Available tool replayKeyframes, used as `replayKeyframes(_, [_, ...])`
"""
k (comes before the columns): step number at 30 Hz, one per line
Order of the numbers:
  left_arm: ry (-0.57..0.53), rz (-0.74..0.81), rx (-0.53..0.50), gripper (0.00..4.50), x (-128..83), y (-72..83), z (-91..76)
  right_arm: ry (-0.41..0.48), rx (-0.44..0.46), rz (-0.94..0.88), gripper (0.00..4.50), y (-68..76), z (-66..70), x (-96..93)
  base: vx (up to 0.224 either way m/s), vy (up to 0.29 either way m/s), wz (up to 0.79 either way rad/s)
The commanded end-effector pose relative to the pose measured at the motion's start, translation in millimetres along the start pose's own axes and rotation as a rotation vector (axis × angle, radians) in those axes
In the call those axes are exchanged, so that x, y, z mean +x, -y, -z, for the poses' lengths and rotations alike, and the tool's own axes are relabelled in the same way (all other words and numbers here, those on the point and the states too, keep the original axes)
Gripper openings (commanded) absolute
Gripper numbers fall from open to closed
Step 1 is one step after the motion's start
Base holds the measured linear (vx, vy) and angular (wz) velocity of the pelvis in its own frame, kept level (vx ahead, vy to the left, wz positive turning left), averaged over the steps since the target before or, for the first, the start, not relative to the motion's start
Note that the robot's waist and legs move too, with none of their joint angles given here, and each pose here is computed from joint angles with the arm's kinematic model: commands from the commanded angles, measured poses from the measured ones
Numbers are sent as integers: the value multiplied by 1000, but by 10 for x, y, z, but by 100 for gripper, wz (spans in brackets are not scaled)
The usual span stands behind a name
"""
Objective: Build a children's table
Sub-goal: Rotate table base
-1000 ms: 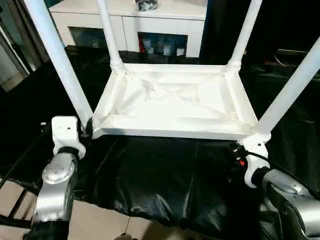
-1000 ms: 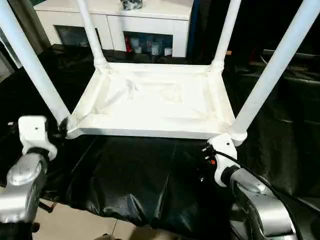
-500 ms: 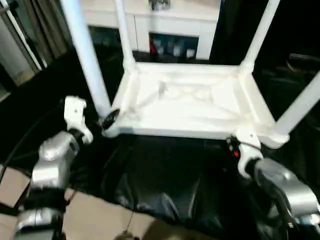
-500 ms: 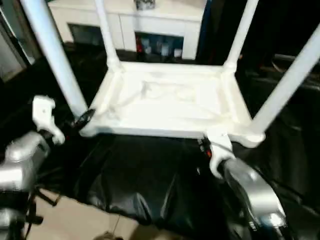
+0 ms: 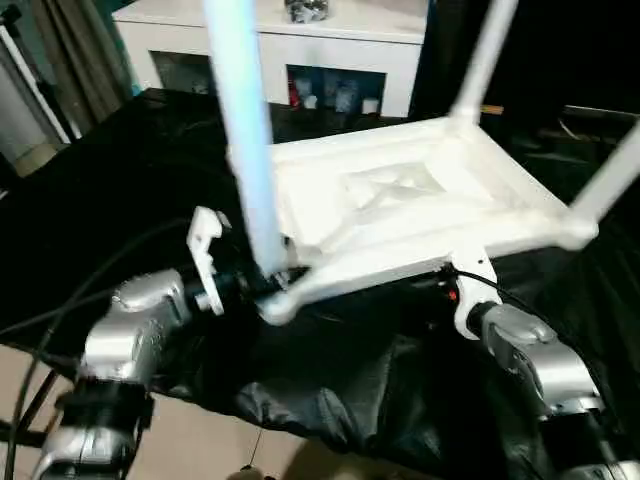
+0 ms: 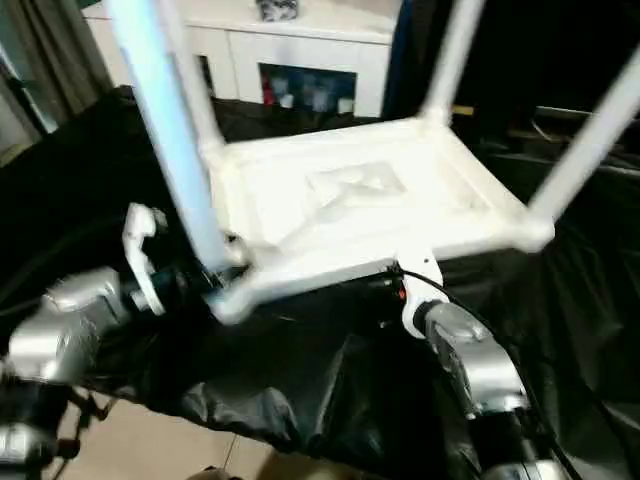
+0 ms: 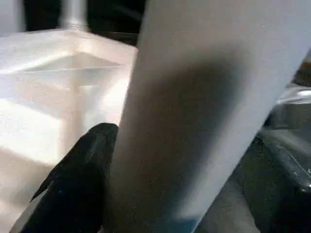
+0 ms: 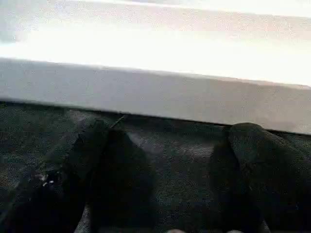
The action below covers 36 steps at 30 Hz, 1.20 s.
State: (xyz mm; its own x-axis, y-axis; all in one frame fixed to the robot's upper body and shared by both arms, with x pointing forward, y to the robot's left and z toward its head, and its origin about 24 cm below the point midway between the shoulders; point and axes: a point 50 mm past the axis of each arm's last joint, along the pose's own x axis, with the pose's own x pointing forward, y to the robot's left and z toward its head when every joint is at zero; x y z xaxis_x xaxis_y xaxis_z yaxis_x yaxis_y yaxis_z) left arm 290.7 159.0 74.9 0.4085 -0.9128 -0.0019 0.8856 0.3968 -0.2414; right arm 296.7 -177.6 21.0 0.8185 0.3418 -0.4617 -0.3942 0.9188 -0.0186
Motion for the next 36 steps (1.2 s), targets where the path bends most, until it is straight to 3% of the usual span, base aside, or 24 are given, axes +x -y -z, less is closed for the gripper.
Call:
replayKeyframes(1, [11,106,-13,392,81,137,-51,12,-16,-20,450,-56,-37,53,0,0,0])
replayKeyframes(4, [31,228,-86,392,120,426,-56,12,-33,-61,450,-151,-60,149,0,0,0])
replayKeyframes(12, [52,303,-138,392,238,753,-44,11,-87,-159,450,-377,-130,328,0,0,0])
replayKeyframes(19, [61,315,-145,392,353,871,-44,30,-126,-247,450,-606,-207,430,0,0,0])
replayKeyframes(23, [79,179,-46,392,558,749,-49,46,-151,-296,450,-735,-239,493,0,0,0])
replayKeyframes(25, [63,18,67,392,685,583,-56,53,-164,-270,450,-724,-260,516,0,0,0])
replayKeyframes(26, [63,18,67,392,685,583,-56,53,-164,-270,450,-724,-260,516,0,0,0])
replayKeyframes(30, [15,-154,217,392,727,378,-74,69,-131,-182,450,-524,-260,474,0,0,0])
replayKeyframes(33, [40,-187,245,392,720,346,-109,68,-125,-145,450,-416,-228,433,0,0,0])
replayKeyframes(36, [68,-212,328,392,708,333,-122,67,-109,-94,450,-172,-141,291,0,0,0])
